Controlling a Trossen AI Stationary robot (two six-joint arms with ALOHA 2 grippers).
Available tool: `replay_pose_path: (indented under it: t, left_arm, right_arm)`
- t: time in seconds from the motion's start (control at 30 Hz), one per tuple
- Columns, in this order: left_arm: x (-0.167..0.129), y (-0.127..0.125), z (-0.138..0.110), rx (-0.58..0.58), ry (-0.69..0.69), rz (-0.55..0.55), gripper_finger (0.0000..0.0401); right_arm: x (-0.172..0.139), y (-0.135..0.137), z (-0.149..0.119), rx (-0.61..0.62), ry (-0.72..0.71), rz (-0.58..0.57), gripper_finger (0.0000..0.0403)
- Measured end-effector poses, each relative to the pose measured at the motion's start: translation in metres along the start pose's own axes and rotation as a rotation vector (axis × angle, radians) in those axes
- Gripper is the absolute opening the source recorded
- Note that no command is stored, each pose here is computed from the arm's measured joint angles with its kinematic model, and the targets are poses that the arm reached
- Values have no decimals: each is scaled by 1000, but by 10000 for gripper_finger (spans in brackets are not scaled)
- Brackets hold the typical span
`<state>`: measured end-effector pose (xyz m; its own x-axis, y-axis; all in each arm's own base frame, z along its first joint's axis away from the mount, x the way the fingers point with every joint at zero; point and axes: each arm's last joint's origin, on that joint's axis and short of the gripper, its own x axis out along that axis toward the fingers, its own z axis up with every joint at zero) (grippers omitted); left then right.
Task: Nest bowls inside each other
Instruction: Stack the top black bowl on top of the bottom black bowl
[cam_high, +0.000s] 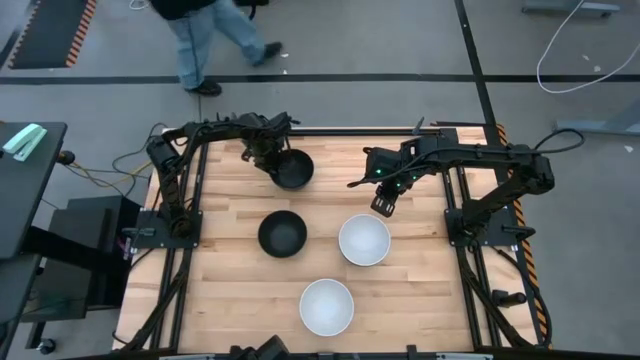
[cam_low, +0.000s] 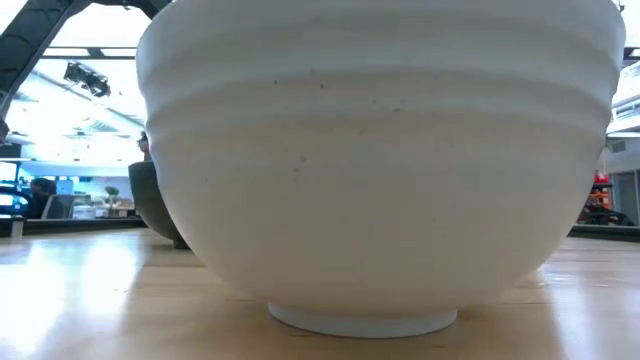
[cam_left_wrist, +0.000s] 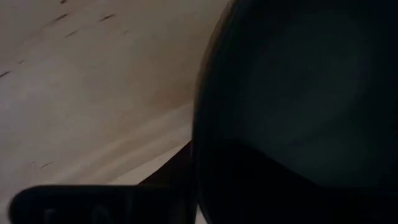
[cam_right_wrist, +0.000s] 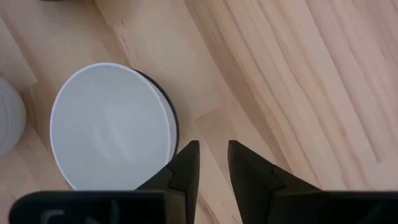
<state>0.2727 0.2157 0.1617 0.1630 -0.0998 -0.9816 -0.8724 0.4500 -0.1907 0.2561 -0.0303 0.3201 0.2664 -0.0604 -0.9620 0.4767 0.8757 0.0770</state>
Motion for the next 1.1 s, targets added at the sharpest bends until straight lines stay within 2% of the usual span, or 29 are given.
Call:
replay_pose_path:
  t: [0.2, 0.43, 0.63, 0.8, 1.1]
  left_arm:
    - [-2, -1, 0, -3, -1, -22, 15]
    - [-14, -6, 7, 8, -38, -4, 19]
    - [-46, -16, 7, 35, -76, -22, 12]
    - [-77, -22, -10, 84, -71, -12, 10]
    - [-125, -41, -72, 161, -54, 7, 10]
  right_arm:
    - [0, 0, 0, -7, 0, 0, 91]
    - [0, 0, 0, -53, 0, 0, 91]
    - [-4, -2, -4, -60, -16, 6, 91]
    - [-10, -9, -21, -48, -72, 28, 91]
    - [-12, -31, -75, 112, -147, 70, 91]
